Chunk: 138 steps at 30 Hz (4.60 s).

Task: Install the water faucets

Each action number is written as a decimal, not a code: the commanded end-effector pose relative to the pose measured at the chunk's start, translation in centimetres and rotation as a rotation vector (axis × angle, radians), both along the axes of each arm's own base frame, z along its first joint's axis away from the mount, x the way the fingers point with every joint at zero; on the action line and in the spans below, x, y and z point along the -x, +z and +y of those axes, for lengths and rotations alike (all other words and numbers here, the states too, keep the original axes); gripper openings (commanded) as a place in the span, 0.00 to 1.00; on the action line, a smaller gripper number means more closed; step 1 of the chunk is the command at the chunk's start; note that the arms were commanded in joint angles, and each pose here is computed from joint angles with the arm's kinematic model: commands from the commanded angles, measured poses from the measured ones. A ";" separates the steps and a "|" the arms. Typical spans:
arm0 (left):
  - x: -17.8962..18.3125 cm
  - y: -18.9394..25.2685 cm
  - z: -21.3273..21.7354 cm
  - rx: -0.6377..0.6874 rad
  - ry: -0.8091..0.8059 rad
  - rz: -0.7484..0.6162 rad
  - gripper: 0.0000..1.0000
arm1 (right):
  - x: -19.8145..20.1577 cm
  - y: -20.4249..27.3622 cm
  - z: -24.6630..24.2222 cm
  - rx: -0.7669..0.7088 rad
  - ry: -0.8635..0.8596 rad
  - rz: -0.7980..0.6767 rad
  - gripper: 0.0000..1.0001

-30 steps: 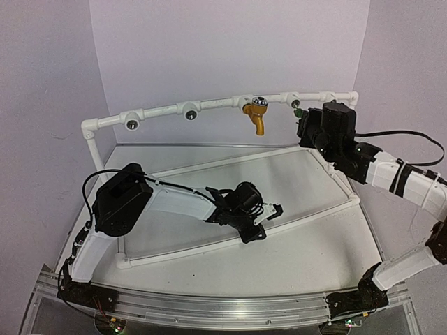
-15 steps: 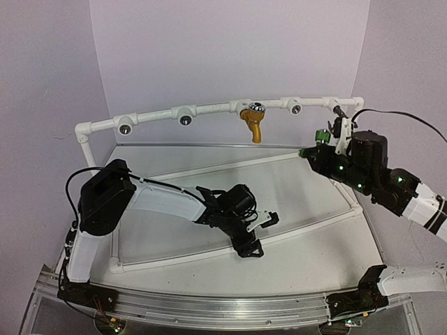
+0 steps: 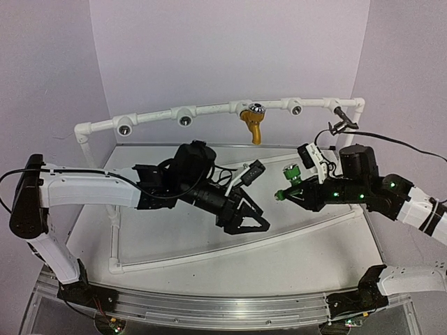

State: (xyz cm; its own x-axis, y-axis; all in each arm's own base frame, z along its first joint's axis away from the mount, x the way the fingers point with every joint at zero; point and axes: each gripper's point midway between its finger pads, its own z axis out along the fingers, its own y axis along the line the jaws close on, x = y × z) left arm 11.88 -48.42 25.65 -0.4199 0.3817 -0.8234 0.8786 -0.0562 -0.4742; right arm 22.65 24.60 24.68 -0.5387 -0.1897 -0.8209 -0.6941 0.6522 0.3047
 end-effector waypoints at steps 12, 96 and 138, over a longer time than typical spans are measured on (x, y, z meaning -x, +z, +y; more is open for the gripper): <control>-1.3 6.0 0.8 0.247 0.172 0.157 0.78 | 7.1 6.9 5.8 -0.365 0.554 0.059 0.00; -7.4 -18.7 -6.9 -0.492 0.177 -0.309 0.82 | -8.8 15.4 -5.4 1.188 0.189 -1.274 0.00; -3.5 -26.2 -4.1 -0.570 0.007 -0.265 0.00 | -12.8 15.6 -3.8 1.366 0.102 -1.636 0.00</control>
